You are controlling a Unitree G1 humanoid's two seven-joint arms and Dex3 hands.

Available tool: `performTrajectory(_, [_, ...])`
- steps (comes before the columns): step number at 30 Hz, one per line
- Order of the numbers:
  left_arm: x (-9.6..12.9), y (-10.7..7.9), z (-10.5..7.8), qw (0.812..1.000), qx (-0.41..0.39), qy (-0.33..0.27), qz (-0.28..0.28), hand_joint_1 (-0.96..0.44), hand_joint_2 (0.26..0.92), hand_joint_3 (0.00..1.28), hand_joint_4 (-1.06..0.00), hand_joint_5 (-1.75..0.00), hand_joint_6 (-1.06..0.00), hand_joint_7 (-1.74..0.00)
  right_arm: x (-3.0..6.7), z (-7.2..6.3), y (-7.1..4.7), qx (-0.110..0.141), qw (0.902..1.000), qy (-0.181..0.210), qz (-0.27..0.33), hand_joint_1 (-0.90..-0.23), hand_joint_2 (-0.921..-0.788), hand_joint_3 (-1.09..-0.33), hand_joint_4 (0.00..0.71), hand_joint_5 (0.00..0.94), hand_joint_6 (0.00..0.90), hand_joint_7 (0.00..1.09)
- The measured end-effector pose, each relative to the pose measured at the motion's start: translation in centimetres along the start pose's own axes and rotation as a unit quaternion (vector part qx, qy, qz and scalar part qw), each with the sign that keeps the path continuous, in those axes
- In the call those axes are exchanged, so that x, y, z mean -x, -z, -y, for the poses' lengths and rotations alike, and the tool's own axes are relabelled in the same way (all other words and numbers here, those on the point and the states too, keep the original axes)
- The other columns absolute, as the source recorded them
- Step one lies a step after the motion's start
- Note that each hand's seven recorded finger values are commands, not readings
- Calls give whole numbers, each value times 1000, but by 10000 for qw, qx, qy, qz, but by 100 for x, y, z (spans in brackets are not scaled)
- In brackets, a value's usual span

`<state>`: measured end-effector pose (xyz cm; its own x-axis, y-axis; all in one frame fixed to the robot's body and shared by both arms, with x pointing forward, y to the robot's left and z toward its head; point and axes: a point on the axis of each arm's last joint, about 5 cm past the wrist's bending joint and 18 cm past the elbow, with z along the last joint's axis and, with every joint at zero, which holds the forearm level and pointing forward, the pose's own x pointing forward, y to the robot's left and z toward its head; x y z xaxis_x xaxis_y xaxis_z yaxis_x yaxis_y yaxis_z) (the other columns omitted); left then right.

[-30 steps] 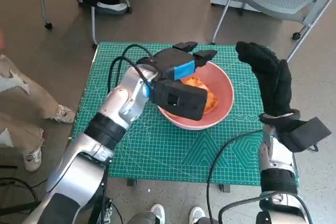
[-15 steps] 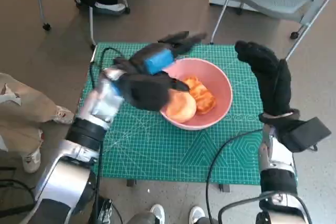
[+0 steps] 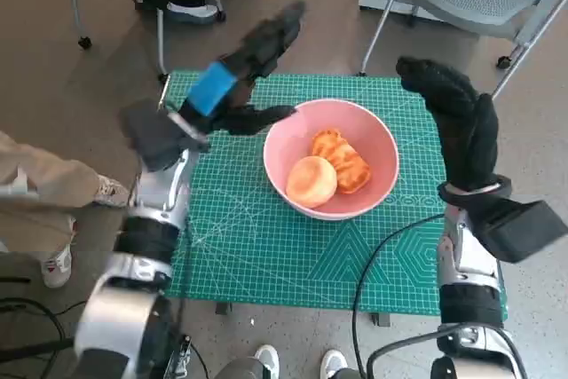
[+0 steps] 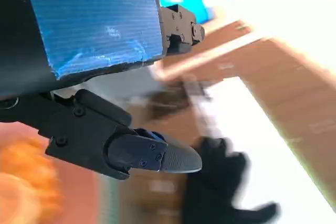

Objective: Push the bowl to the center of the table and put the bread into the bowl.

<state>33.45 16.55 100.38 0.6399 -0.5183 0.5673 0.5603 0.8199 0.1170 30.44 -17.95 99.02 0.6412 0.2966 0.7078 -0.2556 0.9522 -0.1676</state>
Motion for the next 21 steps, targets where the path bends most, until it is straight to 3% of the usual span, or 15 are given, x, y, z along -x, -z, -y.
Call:
performTrajectory(11, [289,11,13,9988,218,-233,359,-586,915,34,1,1,-151,-28,-180,-119,-98,-117,9992,-214,319,-692,-921,-806,154,3,13,480])
performTrajectory(21, [347,0,41,9982,218,-430,370,-572,921,34,1,1,-150,-30,-224,-164,-111,-120,9983,-386,427,-692,-921,-796,154,2,15,483])
